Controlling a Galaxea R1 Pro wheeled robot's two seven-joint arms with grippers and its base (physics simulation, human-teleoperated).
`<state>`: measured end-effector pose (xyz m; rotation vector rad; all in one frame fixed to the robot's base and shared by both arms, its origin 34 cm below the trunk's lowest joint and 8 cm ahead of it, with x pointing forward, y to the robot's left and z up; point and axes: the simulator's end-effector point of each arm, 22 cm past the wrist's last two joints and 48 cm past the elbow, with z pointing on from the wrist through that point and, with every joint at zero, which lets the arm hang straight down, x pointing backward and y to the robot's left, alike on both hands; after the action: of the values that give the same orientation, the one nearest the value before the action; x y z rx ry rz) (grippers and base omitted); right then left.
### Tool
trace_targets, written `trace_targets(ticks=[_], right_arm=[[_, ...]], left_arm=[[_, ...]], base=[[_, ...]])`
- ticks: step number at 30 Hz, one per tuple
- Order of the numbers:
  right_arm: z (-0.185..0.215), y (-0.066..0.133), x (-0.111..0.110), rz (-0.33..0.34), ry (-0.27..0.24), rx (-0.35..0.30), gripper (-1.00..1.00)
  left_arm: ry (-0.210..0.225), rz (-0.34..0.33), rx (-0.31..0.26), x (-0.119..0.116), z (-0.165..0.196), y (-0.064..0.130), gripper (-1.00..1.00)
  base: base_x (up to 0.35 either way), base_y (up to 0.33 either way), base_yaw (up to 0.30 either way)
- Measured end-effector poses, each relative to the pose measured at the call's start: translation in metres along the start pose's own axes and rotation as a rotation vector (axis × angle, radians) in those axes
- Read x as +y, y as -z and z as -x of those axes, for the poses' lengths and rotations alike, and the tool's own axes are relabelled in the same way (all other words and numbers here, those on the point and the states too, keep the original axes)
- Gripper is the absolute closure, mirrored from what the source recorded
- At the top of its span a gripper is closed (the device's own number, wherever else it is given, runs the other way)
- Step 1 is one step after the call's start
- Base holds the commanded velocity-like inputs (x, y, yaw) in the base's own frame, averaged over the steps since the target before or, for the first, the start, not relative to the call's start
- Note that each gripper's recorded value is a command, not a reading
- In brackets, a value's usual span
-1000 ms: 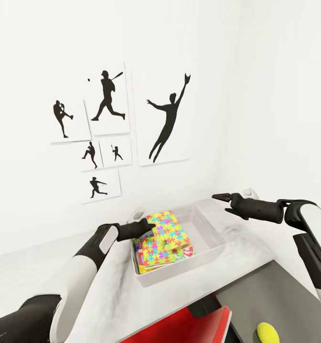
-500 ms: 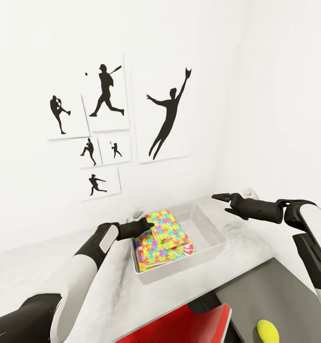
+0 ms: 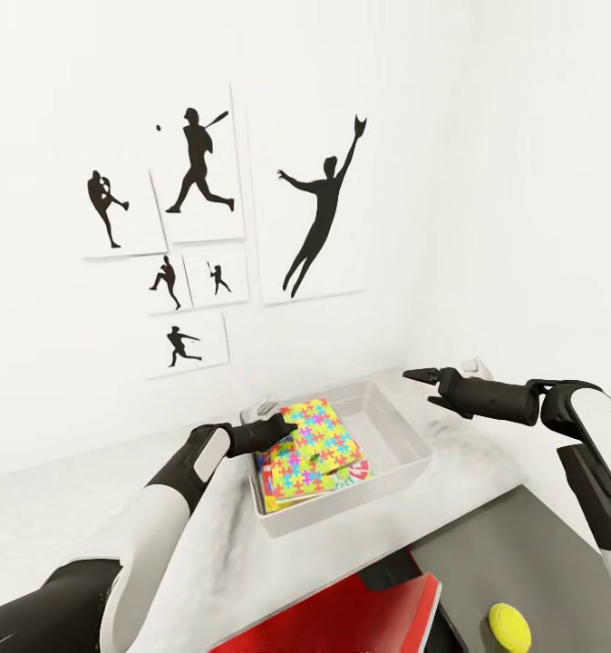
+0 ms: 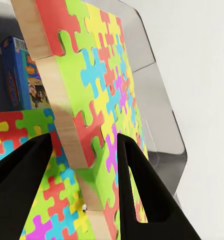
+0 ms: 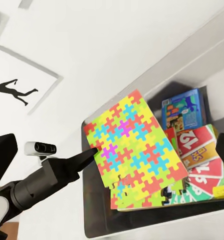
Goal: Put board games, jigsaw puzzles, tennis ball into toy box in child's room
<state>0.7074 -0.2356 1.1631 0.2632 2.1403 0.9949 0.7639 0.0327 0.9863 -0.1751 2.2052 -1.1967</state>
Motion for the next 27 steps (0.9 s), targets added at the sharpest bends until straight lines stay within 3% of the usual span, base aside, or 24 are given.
trace_targets(ticks=[9, 17, 27], right_arm=[[-0.003, -0.005, -0.007, -0.007, -0.008, 0.010, -1.00], [-0.006, -0.010, -0.012, -0.013, -0.016, 0.019, -1.00], [-0.009, -0.015, -0.019, -0.020, -0.024, 0.029, -1.00]], left_arm=[[0.013, 0.019, 0.020, 0.008, -0.008, -0.006, 1.00], [0.025, 0.082, 0.033, 0.021, -0.016, -0.013, 1.00], [0.058, 0.074, 0.029, 0.024, -0.016, -0.016, 1.00]], base=[[0.000, 0.000, 0.000], [0.000, 0.000, 0.000], [0.000, 0.000, 0.000]])
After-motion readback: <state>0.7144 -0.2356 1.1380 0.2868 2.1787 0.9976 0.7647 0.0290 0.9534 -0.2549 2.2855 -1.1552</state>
